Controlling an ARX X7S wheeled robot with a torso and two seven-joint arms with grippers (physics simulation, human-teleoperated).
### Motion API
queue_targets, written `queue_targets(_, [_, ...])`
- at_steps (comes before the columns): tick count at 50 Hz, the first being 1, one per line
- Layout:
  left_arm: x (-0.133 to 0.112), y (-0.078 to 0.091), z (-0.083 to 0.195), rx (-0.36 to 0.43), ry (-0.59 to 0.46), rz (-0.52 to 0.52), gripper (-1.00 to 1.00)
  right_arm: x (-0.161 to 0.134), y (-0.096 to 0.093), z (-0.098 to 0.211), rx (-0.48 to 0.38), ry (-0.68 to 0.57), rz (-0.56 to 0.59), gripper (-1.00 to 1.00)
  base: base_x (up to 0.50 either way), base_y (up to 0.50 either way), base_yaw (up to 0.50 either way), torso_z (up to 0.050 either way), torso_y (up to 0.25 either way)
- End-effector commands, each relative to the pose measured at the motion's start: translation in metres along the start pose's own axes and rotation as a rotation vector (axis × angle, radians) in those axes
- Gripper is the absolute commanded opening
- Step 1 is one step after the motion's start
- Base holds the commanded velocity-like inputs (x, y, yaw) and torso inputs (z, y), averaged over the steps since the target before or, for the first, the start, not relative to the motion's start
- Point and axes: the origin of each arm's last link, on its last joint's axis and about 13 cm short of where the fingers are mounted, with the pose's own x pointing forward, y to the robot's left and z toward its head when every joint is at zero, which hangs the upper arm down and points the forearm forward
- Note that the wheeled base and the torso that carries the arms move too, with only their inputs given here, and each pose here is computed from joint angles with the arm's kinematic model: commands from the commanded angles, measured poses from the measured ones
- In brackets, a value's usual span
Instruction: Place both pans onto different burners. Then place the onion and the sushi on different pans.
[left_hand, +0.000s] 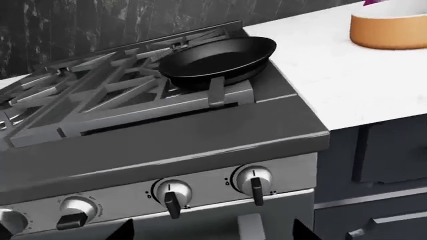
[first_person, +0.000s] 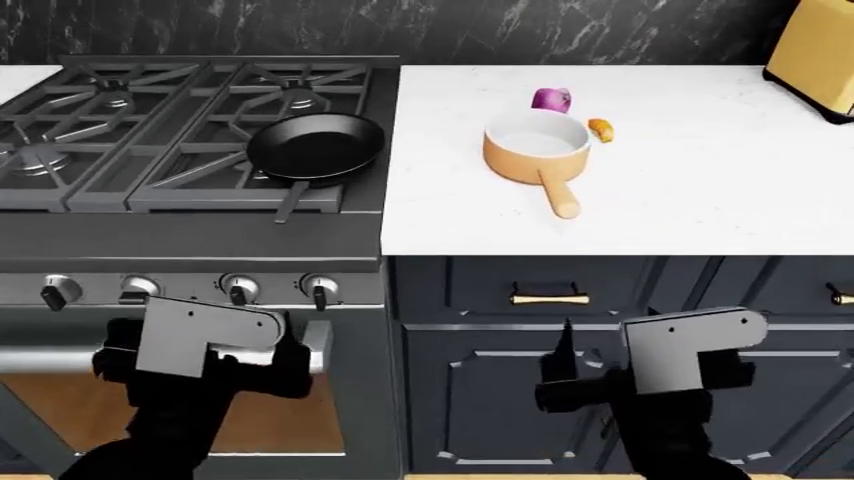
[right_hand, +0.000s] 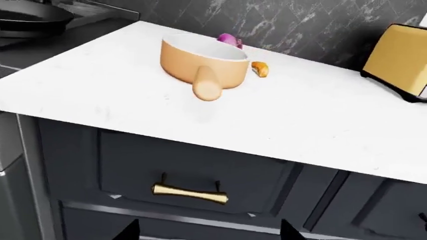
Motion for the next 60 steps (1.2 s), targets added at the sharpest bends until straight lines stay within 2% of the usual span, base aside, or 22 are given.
queue_targets(1, [-0.018, 0.009, 0.027, 0.089, -0.012, 0.009, 1.00, -0.016, -0.012, 0.027, -0.077, -0.012, -0.016, 1.00, 0.15, 0.00, 0.00, 0.000, 0.000])
queue_targets(6, [-0.018, 0.011, 0.032, 0.097, -0.027, 0.017, 1.00, -0.018, -0.013, 0.031, -0.067, -0.050, 0.006, 1.00, 0.46, 0.00, 0.00, 0.000, 0.000])
queue_targets(32, [-0.027, 0.016, 0.060, 0.119, -0.067, 0.029, 1.00, -0.022, -0.017, 0.042, -0.064, -0.074, -0.014, 1.00, 0.50, 0.00, 0.00, 0.000, 0.000])
queue_targets(46, [-0.027, 0.015, 0.053, 0.133, -0.065, 0.038, 1.00, -0.023, -0.018, 0.045, -0.066, -0.077, -0.023, 1.00, 0.50, 0.00, 0.00, 0.000, 0.001])
queue_targets(57, [-0.025, 0.017, 0.054, 0.130, -0.058, 0.051, 1.00, -0.022, -0.018, 0.047, -0.084, -0.063, -0.031, 1.00, 0.11, 0.00, 0.00, 0.000, 0.001])
queue_targets(60, [-0.027, 0.017, 0.056, 0.139, -0.065, 0.052, 1.00, -0.022, -0.018, 0.046, -0.088, -0.082, -0.065, 1.00, 0.00, 0.00, 0.00, 0.000, 0.000])
